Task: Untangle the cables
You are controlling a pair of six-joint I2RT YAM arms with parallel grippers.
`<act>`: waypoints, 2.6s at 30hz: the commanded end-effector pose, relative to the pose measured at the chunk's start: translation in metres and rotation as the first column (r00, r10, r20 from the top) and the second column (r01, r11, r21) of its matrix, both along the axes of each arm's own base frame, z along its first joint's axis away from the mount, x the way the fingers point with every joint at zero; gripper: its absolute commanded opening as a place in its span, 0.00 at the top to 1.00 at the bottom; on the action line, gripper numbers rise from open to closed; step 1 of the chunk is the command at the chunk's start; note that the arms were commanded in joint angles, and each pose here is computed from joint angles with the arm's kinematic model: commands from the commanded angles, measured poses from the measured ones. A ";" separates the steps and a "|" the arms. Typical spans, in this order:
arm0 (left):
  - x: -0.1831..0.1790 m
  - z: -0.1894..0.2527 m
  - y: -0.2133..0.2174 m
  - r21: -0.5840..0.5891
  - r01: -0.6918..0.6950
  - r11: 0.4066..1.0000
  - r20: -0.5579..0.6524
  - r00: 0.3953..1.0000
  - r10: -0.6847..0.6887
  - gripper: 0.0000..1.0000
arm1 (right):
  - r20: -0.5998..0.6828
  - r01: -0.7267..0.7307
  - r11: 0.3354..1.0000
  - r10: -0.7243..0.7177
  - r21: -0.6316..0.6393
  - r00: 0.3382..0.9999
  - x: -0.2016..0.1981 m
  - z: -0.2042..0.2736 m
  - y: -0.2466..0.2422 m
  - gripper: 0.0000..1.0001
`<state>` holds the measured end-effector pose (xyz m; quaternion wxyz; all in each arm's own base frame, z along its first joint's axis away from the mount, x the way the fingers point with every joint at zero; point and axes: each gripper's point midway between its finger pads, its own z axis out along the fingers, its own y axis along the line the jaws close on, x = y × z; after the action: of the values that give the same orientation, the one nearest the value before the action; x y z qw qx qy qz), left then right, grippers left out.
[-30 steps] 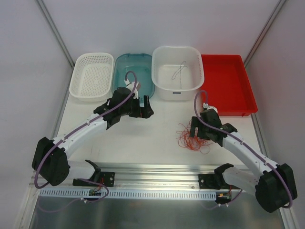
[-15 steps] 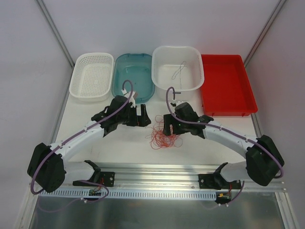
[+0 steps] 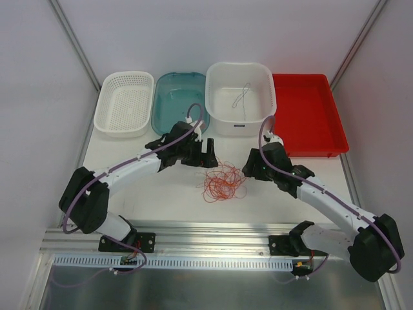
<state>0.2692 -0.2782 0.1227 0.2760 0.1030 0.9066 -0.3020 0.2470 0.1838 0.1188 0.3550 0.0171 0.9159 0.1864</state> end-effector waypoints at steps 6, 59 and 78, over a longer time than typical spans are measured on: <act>0.004 -0.016 -0.042 0.017 0.078 0.997 -0.067 0.995 -0.077 0.22 | -0.082 0.074 0.980 -0.060 0.183 0.995 -0.002 -0.014 0.014 0.43; 0.000 -0.075 -0.044 0.011 -0.264 0.965 -0.289 0.923 0.256 1.00 | -0.179 -0.091 0.949 0.150 0.302 0.972 -0.025 -0.044 0.085 0.76; 0.025 -0.101 0.042 0.113 -0.449 0.886 -0.253 0.850 0.463 1.00 | -0.058 -0.154 0.979 0.163 0.133 0.985 -0.029 0.020 0.028 0.99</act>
<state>0.2894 -0.2556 0.0179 0.1857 -0.1369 0.9446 -0.2333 0.2157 0.2262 0.1187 0.2913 -0.0105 0.9135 0.2840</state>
